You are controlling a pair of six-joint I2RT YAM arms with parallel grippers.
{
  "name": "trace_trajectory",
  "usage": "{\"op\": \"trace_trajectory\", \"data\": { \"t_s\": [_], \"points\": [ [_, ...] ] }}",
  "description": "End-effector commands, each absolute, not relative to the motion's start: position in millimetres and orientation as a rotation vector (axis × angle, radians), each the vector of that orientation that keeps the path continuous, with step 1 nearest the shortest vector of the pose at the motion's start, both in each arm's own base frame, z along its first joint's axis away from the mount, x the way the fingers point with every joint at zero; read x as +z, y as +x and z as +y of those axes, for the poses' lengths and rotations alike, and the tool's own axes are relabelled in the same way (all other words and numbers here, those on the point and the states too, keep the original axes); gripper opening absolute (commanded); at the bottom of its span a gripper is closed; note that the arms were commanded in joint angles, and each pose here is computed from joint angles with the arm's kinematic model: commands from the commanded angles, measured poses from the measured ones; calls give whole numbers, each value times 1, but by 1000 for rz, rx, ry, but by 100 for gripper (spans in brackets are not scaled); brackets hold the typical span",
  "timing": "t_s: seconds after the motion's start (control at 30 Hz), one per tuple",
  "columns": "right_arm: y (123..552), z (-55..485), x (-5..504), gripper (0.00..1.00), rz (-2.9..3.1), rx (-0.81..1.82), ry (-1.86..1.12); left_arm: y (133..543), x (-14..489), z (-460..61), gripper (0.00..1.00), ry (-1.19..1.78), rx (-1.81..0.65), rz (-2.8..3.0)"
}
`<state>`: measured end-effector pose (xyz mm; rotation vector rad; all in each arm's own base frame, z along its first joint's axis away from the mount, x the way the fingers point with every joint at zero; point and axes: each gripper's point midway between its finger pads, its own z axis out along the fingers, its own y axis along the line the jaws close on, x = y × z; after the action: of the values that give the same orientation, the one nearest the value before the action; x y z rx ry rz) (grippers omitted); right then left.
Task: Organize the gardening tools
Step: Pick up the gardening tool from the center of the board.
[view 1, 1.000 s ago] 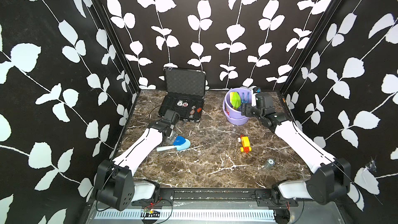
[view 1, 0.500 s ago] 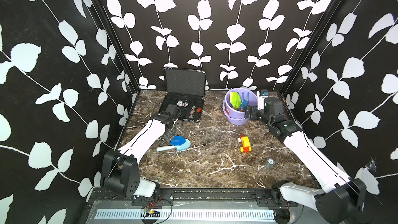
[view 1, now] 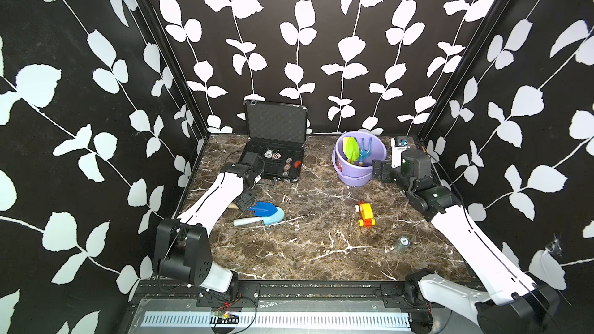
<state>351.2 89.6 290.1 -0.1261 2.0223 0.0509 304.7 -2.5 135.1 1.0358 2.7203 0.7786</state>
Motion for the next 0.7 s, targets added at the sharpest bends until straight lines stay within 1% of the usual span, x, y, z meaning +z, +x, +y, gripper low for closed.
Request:
{"op": "trace_trajectory", "data": {
  "t_s": [0.0,0.3,0.47,0.57,0.67],
  "points": [
    [349,84,288,99,2025,8,-135,292,111,-3,99,1147,698,2798],
    [348,80,288,99,2027,-18,-134,293,78,2,96,1238,686,2924],
    [348,81,288,99,2023,-8,-137,300,67,4,91,1264,689,2927],
    [348,83,288,99,2020,1,-139,308,66,0,87,1242,623,2905],
    [348,82,287,99,2022,-1,-138,310,60,-6,86,1285,561,2886]
  ]
}}
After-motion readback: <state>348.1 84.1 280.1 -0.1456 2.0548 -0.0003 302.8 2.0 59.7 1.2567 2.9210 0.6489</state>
